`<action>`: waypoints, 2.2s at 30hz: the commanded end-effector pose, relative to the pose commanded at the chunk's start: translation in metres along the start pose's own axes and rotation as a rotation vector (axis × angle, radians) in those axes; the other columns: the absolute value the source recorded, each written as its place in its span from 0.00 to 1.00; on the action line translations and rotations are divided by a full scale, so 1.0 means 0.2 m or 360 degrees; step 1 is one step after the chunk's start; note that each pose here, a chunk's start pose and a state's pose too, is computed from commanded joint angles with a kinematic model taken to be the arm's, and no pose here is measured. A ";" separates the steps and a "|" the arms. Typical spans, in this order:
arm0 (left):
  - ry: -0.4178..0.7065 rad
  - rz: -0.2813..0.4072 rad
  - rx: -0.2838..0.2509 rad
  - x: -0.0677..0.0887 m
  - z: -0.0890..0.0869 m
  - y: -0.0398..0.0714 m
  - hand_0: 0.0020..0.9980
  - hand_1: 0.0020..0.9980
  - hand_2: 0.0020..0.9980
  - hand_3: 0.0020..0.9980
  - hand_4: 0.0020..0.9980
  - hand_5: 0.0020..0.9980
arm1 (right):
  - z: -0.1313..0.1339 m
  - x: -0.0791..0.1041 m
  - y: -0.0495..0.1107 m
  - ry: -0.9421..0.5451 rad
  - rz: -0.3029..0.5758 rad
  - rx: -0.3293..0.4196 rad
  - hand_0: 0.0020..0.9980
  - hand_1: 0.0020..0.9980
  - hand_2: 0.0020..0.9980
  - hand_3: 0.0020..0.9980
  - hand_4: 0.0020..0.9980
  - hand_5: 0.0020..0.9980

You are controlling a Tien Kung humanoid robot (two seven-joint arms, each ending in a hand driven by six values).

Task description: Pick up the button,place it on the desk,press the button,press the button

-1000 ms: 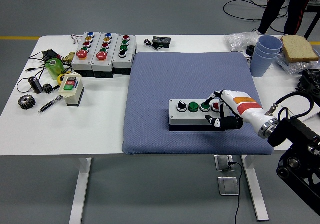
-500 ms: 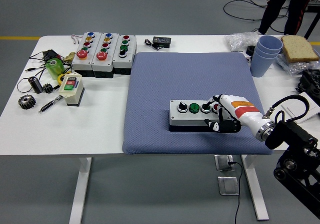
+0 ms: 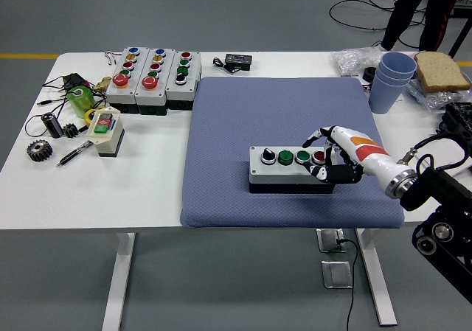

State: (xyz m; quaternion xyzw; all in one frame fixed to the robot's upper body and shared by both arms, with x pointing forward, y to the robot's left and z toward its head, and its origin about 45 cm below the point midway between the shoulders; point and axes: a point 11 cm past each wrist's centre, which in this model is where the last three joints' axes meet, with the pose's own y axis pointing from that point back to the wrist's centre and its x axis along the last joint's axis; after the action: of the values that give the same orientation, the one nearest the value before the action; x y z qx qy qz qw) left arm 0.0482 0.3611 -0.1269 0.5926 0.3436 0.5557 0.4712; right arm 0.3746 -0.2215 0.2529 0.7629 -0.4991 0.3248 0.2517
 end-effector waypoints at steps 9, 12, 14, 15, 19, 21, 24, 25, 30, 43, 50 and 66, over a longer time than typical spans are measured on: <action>0.0001 -0.0002 0.0003 0.00 -0.01 0.00 0.63 0.67 0.69 0.61 0.35 0.65 | 0.06 0.37 0.05 -0.0663 0.0413 0.0094 0.57 0.55 0.62 0.69 0.72 0.28; -0.0001 -0.0002 0.0003 0.00 -0.01 0.00 0.63 0.67 0.69 0.61 0.35 0.65 | 0.12 0.47 0.08 -0.0861 0.0568 0.0107 0.57 0.55 0.62 0.69 0.72 0.28; -0.0001 -0.0003 0.0004 0.00 -0.01 0.00 0.63 0.67 0.69 0.61 0.35 0.65 | 0.25 0.55 0.13 -0.0996 0.0760 0.0038 0.71 0.67 0.71 0.70 0.72 0.28; -0.0001 -0.0003 0.0004 0.00 -0.01 0.00 0.63 0.67 0.69 0.61 0.35 0.65 | 0.29 0.58 0.15 -0.1081 0.0821 0.0013 0.71 0.67 0.71 0.70 0.72 0.28; -0.0009 -0.0005 0.0005 -0.01 -0.01 0.00 0.63 0.67 0.69 0.61 0.35 0.65 | 0.47 0.59 0.21 -0.1360 0.0926 -0.0109 0.74 0.69 0.73 0.68 0.72 0.28; -0.0016 -0.0005 0.0005 -0.01 -0.01 0.00 0.63 0.67 0.69 0.61 0.35 0.65 | 0.56 0.56 0.23 -0.1507 0.0957 -0.0181 0.74 0.69 0.73 0.68 0.72 0.28; -0.0020 -0.0005 0.0006 -0.01 -0.01 0.00 0.63 0.67 0.69 0.61 0.35 0.65 | 0.64 0.52 0.25 -0.1707 0.0977 -0.0246 0.74 0.69 0.73 0.68 0.72 0.28; -0.0023 -0.0006 0.0005 -0.01 -0.01 0.00 0.63 0.67 0.69 0.61 0.35 0.65 | 0.67 0.50 0.26 -0.1776 0.0980 -0.0276 0.74 0.69 0.73 0.68 0.72 0.28; -0.0019 -0.0007 0.0004 -0.01 -0.01 0.00 0.63 0.67 0.69 0.61 0.35 0.65 | 0.73 0.42 0.27 -0.2134 0.0982 -0.0326 0.74 0.69 0.72 0.68 0.73 0.28; -0.0024 -0.0007 -0.0002 -0.01 0.00 0.00 0.63 0.67 0.69 0.61 0.35 0.65 | 0.74 0.36 0.26 -0.2490 0.0972 -0.0342 0.74 0.68 0.71 0.67 0.73 0.28; -0.0028 -0.0008 -0.0002 -0.01 0.00 0.00 0.63 0.67 0.69 0.61 0.34 0.65 | 0.74 0.34 0.26 -0.2510 0.0965 -0.0354 0.74 0.68 0.70 0.67 0.73 0.28; -0.0032 -0.0010 -0.0001 -0.01 0.00 0.00 0.63 0.67 0.69 0.61 0.34 0.64 | 0.76 0.30 0.26 -0.2571 0.0971 -0.0401 0.72 0.66 0.68 0.66 0.72 0.28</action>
State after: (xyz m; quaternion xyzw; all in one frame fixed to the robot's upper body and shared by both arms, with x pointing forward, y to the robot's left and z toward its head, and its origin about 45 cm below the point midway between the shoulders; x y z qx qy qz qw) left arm 0.0473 0.3585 -0.1276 0.5970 0.3405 0.5482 0.4765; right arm 0.3810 -0.3842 0.2003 0.5594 -0.7395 -0.3199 -0.1946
